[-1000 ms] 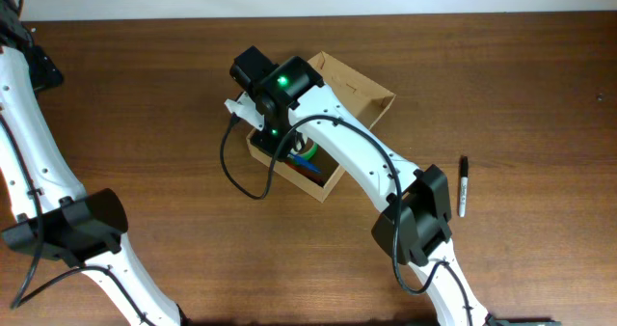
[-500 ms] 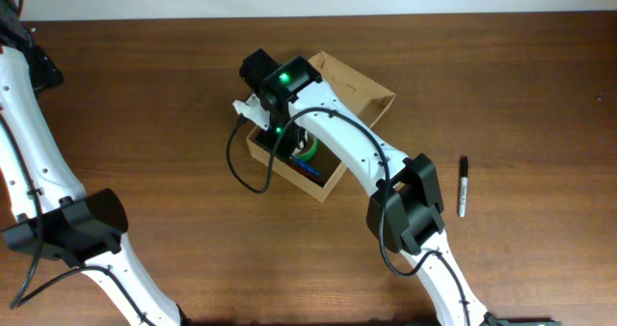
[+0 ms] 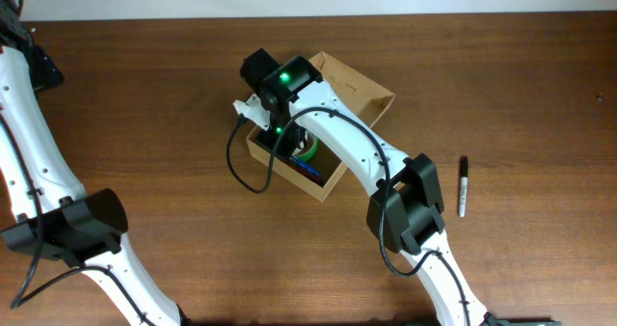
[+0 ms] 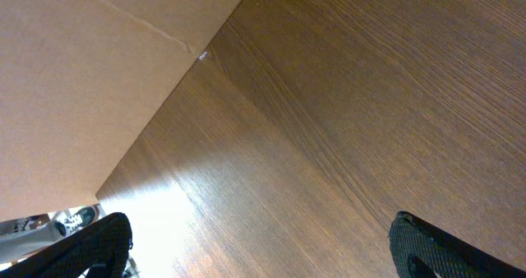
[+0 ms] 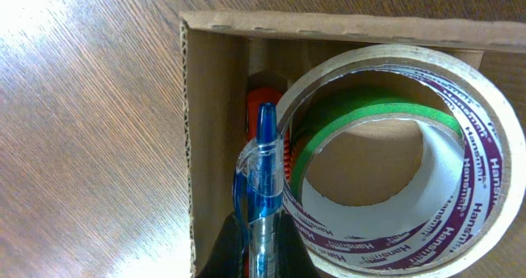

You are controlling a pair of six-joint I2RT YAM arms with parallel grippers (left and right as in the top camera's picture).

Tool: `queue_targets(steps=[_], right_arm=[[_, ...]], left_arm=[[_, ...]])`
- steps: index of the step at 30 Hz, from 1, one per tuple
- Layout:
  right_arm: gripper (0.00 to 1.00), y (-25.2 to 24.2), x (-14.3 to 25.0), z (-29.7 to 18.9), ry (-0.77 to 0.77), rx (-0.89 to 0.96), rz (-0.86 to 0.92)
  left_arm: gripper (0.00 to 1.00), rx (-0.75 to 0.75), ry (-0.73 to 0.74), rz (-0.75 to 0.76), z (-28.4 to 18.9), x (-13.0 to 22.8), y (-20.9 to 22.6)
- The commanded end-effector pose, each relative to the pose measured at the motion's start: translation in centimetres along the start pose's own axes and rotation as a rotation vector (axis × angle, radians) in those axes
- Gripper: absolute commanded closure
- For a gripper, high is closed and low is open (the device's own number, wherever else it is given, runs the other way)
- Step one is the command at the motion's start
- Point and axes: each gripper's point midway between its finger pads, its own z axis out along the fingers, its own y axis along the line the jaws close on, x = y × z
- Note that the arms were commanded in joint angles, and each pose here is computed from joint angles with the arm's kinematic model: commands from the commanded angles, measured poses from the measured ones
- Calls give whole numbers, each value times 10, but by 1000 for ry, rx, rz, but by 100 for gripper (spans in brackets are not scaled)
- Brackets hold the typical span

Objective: Pack container
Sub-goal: 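Lower the blue pen into the box and release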

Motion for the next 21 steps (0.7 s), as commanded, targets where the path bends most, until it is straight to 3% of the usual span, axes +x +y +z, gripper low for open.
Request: queue_targets(steps=[1,12,16,21], right_arm=[[96,3,0,5,5,-23,-2],[96,5,12,23,50,-41,6],[80,6,12,20,52,-45,10],[77,6,0,-13,-24,-18,-2]], left_arm=[[0,1,-7,5,-2,-1,3],[0,1,-7,5,-2,-1,3],[0,1,-7,5,-2,-1,3],[0,1,-7,5,-2,-1,3]])
